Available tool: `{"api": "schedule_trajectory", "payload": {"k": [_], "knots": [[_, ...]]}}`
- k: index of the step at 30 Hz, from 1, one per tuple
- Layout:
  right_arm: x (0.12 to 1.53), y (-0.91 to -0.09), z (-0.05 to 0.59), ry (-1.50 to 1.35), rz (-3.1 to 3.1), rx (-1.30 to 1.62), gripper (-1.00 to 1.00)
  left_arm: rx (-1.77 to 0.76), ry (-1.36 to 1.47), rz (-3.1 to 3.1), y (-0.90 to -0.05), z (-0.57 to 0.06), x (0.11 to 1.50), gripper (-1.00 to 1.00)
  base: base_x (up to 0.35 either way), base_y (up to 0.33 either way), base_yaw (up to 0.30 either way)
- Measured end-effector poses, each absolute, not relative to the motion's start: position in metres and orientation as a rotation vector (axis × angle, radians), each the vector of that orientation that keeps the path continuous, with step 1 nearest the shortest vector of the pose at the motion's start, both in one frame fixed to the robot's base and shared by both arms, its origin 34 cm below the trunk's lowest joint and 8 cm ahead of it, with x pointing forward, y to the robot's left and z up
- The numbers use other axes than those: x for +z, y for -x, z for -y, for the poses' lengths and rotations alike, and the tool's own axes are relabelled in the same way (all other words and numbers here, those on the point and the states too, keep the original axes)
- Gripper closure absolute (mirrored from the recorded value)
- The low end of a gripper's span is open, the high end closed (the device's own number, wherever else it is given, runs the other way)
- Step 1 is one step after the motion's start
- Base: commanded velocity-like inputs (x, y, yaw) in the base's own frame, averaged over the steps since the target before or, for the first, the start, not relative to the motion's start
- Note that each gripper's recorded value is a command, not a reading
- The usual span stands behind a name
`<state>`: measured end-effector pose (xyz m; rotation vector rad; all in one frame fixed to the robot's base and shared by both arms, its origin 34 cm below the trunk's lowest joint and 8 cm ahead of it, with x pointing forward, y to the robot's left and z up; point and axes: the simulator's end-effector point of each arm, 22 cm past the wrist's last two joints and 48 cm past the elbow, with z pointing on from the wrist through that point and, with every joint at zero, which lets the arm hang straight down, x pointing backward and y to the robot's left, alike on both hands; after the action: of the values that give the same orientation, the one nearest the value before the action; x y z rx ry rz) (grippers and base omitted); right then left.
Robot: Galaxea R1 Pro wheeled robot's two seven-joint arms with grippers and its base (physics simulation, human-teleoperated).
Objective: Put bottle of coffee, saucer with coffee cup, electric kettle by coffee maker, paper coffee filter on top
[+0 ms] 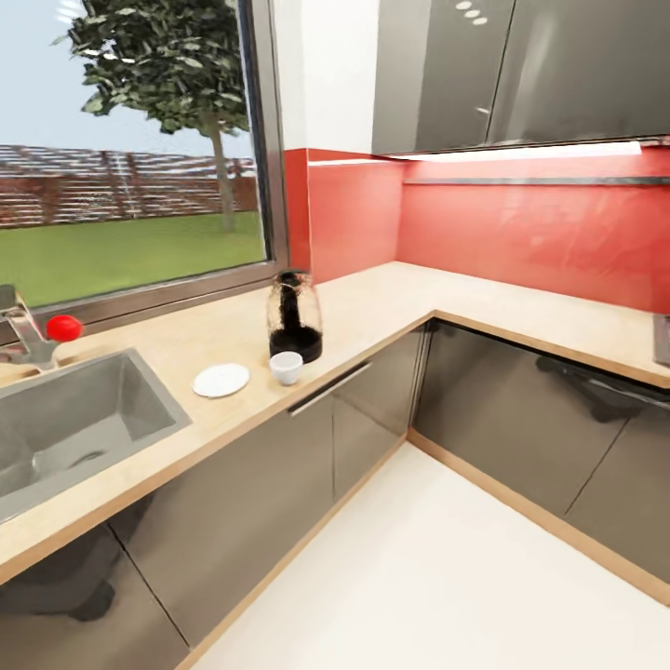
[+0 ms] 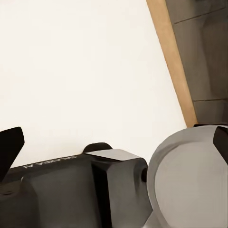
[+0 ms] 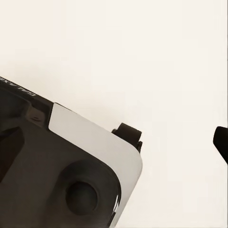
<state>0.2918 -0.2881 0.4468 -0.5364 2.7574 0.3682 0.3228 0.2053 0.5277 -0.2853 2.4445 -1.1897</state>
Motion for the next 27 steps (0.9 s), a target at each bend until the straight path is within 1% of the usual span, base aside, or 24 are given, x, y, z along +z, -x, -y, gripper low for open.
{"api": "schedule_trajectory", "payload": {"k": [4,9,22,27], "knots": [[0.4468,-0.2918,0.2881,0.537,-2.758,0.368,-1.00,-1.155,0.293,-2.463,-0.3230,-0.2092,0.5229,-1.00,0.239,-0.258,-0.202],[0.4469,-0.2922,0.2880,0.538,-2.757,0.368,-1.00,-1.143,0.297,-2.469,-0.3228,-0.2105,0.5210,-1.00,0.238,-0.258,-0.042],[0.4469,-0.2922,0.2876,0.538,-2.756,0.369,-1.00,-1.139,0.298,-2.470,-0.3231,-0.2111,0.5207,-1.00,0.232,-0.260,-0.004],[0.4469,-0.2925,0.2874,0.538,-2.756,0.370,-1.00,-1.140,0.299,-2.470,-0.3228,-0.2109,0.5206,-1.00,0.223,-0.265,0.111]]}}
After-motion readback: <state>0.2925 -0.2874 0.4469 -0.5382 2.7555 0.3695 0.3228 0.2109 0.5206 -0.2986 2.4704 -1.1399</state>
